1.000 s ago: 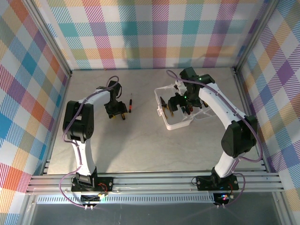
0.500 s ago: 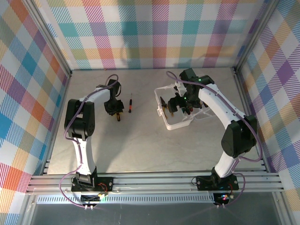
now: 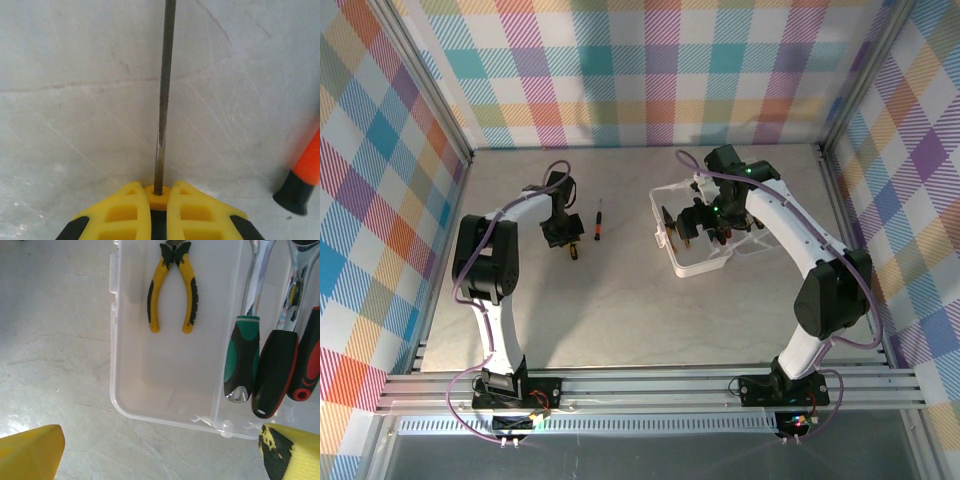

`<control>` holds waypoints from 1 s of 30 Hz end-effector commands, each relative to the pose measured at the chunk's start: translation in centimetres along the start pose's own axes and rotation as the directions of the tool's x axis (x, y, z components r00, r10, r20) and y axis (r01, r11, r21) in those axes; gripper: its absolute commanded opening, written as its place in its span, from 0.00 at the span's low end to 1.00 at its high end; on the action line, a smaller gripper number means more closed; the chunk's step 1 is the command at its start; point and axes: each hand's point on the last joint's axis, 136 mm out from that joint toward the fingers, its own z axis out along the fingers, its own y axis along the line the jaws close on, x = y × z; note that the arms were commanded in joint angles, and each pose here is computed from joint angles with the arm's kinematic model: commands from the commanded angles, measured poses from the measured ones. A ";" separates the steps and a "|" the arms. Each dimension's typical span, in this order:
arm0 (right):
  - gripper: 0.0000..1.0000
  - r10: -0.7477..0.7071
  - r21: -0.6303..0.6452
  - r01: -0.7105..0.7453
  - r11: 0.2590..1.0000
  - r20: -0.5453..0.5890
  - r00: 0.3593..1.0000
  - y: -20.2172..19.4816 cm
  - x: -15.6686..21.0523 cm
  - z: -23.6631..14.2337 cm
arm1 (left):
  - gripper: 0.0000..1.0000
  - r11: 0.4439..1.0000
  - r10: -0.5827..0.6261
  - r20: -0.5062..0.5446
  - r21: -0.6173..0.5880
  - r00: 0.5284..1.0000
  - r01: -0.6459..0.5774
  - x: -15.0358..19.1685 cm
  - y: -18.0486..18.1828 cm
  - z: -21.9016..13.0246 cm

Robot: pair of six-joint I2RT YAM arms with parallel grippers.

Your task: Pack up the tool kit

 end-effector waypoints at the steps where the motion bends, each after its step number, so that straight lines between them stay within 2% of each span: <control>1: 0.99 0.006 -0.089 -0.001 0.996 0.047 0.999 1.8 -0.2 -1.4 | 0.00 0.996 0.064 0.011 0.065 0.998 -0.065 1.2 -1.9 -3.8; 3: 0.99 0.006 -0.144 0.004 0.990 0.070 0.998 2.8 -0.4 -1.8 | 0.00 0.980 0.090 0.035 0.175 0.995 -0.094 1.3 -4.3 -6.4; 6: 0.99 0.019 -0.233 0.008 0.973 0.113 0.993 4.4 -1.0 -2.6 | 0.00 0.879 0.109 0.055 0.462 0.993 -0.122 2.0 -9.8 -11.6; 9: 0.99 0.017 -0.320 0.039 0.947 0.170 0.985 6.7 -1.9 -3.5 | 0.00 0.799 0.141 0.125 0.571 0.982 -0.188 2.6 -13.6 -16.4; 14: 0.99 0.009 -0.425 0.105 0.899 0.259 0.966 10.7 -3.5 -4.8 | 0.00 0.697 0.171 0.194 0.669 0.966 -0.258 4.1 -18.3 -21.3; 17: 0.88 0.005 -0.441 0.121 0.889 0.275 0.961 12.1 -4.2 -4.4 | 0.00 0.651 0.169 0.208 0.710 0.963 -0.268 4.8 -19.8 -22.6; 20: 0.81 0.005 -0.448 0.125 0.885 0.278 0.961 12.8 -4.7 -3.9 | 0.00 0.637 0.170 0.215 0.721 0.962 -0.274 5.4 -20.4 -23.2; 30: 0.69 0.016 -0.465 0.118 0.878 0.274 0.962 13.7 -5.5 -2.8 | 0.00 0.629 0.177 0.225 0.723 0.958 -0.286 6.4 -20.4 -23.9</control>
